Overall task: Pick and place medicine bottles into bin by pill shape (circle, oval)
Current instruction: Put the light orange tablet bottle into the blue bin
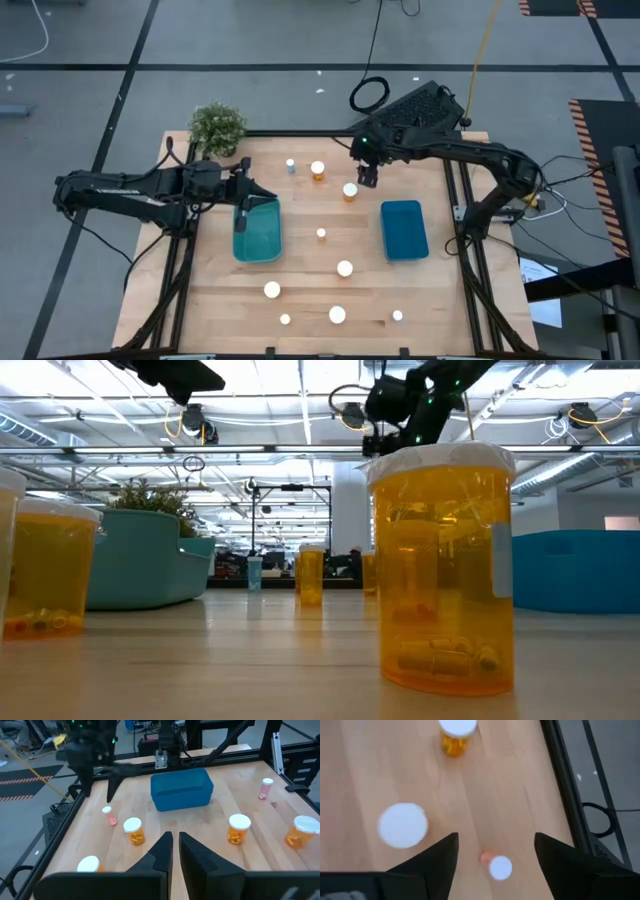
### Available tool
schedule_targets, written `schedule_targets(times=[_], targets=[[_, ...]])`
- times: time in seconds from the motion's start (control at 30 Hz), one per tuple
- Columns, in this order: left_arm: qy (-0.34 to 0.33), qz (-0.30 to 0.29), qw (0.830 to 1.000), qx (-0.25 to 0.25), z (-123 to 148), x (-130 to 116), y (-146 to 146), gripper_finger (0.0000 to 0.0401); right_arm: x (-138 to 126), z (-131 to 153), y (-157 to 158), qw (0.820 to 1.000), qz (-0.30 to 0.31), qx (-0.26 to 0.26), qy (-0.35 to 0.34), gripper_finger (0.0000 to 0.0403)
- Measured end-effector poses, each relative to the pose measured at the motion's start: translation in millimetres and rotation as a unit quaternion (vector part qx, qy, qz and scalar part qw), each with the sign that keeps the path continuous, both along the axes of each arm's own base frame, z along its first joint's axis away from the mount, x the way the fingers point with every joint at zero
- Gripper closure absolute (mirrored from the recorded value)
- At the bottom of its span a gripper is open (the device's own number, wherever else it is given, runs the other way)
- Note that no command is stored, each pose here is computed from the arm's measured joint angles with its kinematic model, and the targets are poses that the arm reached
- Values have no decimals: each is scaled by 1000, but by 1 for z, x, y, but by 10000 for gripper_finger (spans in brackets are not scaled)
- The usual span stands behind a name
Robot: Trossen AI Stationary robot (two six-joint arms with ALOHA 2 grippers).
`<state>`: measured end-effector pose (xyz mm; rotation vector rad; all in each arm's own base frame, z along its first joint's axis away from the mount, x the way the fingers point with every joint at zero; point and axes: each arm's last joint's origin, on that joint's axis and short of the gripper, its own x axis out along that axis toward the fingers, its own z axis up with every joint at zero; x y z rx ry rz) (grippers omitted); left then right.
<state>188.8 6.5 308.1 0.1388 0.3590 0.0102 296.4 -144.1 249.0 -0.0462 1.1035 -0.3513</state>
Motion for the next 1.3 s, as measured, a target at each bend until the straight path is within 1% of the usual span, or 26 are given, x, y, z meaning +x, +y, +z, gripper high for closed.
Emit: schedule_targets(times=[0.2,0.47,0.67,0.87,1.1,1.3], targets=[[0,2,1000,1,0,0,1,366,5,-23,-10,999,15,6,45,136],[0,-2,1000,10,0,0,1,366,1,-27,-9,997,22,16,72,137],[0,-3,1000,13,0,0,1,366,-2,-30,-15,997,9,17,69,150],[0,-3,1000,13,0,0,1,366,-9,-41,-19,997,-11,24,69,151],[-4,-3,1000,14,1,0,1,366,-11,-42,-23,998,-15,33,60,151],[-7,-3,1000,15,1,0,1,366,-10,-50,-30,997,-25,38,63,152]])
